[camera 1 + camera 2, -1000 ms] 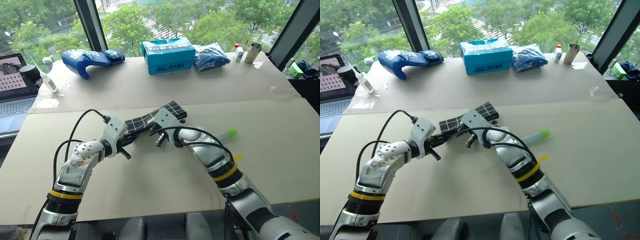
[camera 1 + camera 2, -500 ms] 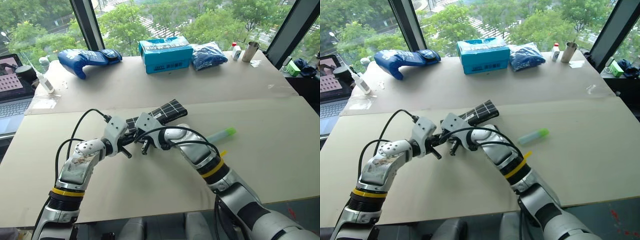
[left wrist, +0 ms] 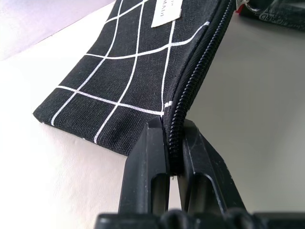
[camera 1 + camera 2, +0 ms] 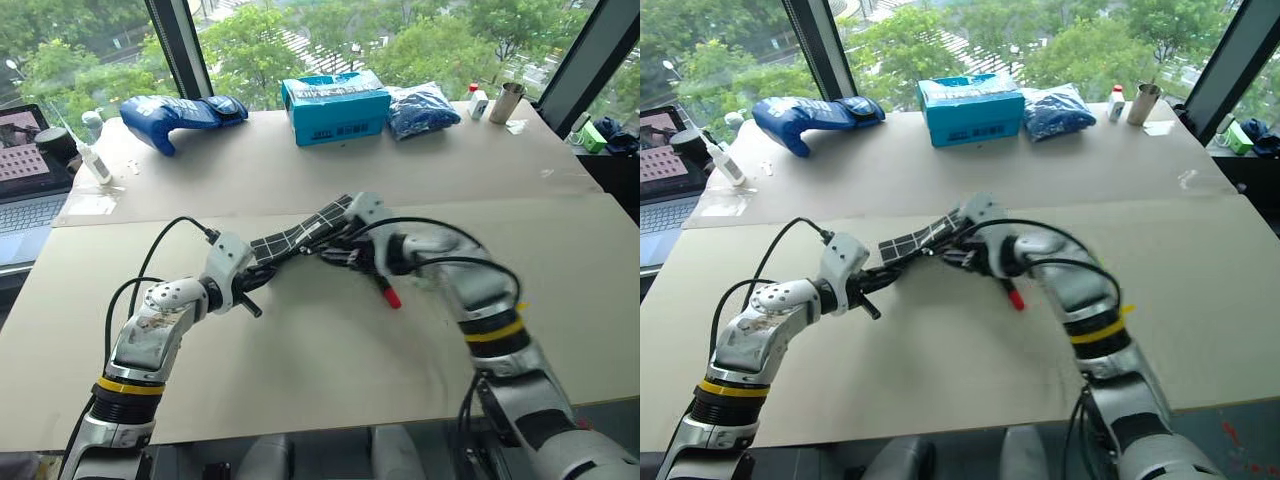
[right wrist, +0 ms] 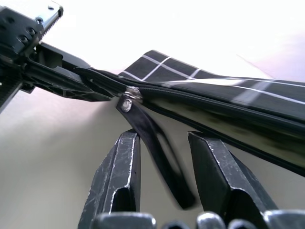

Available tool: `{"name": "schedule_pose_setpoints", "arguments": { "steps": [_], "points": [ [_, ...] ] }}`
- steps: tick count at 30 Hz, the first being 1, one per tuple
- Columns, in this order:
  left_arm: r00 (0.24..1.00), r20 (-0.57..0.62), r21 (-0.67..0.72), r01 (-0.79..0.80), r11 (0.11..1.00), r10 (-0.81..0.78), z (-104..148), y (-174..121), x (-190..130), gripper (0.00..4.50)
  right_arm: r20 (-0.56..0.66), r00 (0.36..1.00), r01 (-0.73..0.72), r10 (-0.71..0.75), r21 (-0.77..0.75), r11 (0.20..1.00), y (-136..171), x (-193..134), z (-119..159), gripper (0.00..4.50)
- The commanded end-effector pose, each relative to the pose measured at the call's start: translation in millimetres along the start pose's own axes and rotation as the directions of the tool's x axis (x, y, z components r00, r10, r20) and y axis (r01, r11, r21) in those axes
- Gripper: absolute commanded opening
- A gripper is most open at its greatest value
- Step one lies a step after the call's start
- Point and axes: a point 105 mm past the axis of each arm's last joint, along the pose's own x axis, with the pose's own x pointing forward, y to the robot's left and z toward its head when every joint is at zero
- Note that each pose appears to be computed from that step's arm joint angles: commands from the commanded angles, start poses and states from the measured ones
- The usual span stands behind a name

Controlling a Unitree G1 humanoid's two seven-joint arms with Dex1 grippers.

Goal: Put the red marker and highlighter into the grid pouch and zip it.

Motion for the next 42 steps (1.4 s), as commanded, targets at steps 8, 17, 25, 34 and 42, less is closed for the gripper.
{"name": "schedule_pose_setpoints", "arguments": {
  "steps": [8, 17, 25, 34, 42],
  "points": [
    [0.998, 0.061, 0.003, -0.022, 1.000, 0.022, 12, 2, -2, 0.00, -0.127, 0.850, 0.526, -0.510, 0.206, 0.825, -60, -91, -29, 1.84],
    [0.998, 0.054, 0.004, 0.009, 1.000, -0.009, 8, -1, 9, 0.00, -0.056, 0.868, 0.474, -0.494, -0.207, 0.856, -35, -109, -17, 1.84],
    [0.998, 0.066, 0.009, -0.002, 1.000, 0.002, 9, 2, 12, 0.00, -0.113, 0.865, 0.450, -0.488, -0.254, 0.856, -51, -119, -29, 2.35],
    [0.998, 0.056, 0.022, 0.014, 1.000, -0.015, 7, 0, 14, 0.00, -0.272, 0.917, 0.130, -0.292, -0.489, 0.862, -42, -118, -70, 4.43],
    [0.998, 0.067, 0.030, -0.001, 1.000, -0.001, 11, 3, 13, 0.00, -0.253, 0.931, 0.101, -0.262, -0.512, 0.853, -86, -108, -64, 4.43]
  ]
}}
